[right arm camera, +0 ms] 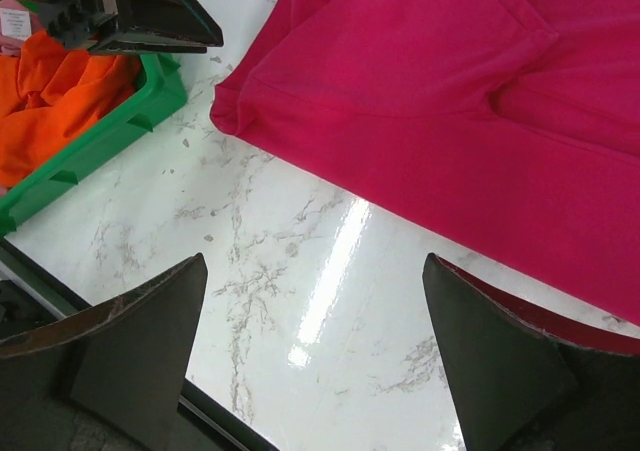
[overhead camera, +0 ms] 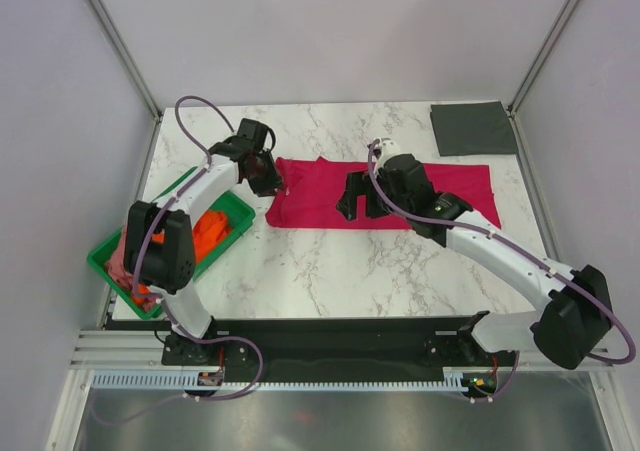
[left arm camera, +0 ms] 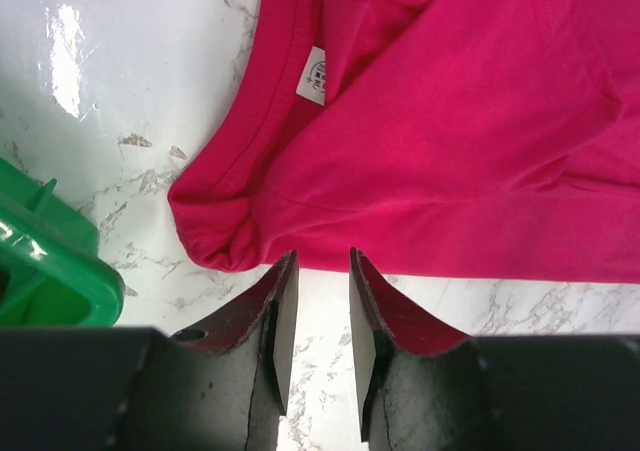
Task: Fold and stack the t-shirts
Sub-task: Fold the tshirt
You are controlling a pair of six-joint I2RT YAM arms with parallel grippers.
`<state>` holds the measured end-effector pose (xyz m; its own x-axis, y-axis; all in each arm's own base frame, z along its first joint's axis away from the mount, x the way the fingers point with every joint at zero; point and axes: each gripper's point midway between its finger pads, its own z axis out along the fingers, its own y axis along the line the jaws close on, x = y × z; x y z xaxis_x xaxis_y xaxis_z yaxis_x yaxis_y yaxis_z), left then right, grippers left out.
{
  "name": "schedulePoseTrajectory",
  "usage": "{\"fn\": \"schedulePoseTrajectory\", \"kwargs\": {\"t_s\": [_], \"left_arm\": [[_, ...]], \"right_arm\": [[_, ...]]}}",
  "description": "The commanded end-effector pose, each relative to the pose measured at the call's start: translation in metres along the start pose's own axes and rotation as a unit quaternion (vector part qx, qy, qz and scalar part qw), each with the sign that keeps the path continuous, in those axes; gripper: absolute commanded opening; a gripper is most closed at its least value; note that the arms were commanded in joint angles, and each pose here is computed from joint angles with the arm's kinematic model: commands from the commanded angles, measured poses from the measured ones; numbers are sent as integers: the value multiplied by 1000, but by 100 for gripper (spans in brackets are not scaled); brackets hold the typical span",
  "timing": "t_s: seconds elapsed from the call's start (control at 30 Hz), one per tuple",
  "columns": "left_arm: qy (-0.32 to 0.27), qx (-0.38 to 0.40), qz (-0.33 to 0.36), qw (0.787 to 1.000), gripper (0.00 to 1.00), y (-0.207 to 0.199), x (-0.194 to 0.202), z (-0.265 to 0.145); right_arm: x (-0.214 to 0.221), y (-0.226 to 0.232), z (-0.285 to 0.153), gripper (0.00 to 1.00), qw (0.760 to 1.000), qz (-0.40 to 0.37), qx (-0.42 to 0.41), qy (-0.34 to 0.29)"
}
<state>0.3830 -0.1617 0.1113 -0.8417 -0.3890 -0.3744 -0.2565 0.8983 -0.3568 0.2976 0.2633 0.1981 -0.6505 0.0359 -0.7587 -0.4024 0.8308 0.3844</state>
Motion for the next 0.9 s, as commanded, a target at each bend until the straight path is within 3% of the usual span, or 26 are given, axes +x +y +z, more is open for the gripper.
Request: {"fn": "schedulePoseTrajectory", "kwargs": {"t_s": [0.0, 0.1, 0.47, 0.87], "left_arm": [[-16, 12, -16, 1000, 34, -15, -15, 4], [-9, 0, -22, 1000, 31, -12, -13, 16], [12, -33, 8, 999, 26, -5, -12, 61], [8, -96, 3, 995, 25, 17, -14, 103]], "right_arm": [[-12, -4, -16, 98, 999, 13, 19, -34], [-28, -14, -26, 98, 995, 43, 61, -62], [-37, -22, -41, 98, 993, 35, 100, -54], [-10, -44, -38, 98, 988, 55, 126, -64]]}}
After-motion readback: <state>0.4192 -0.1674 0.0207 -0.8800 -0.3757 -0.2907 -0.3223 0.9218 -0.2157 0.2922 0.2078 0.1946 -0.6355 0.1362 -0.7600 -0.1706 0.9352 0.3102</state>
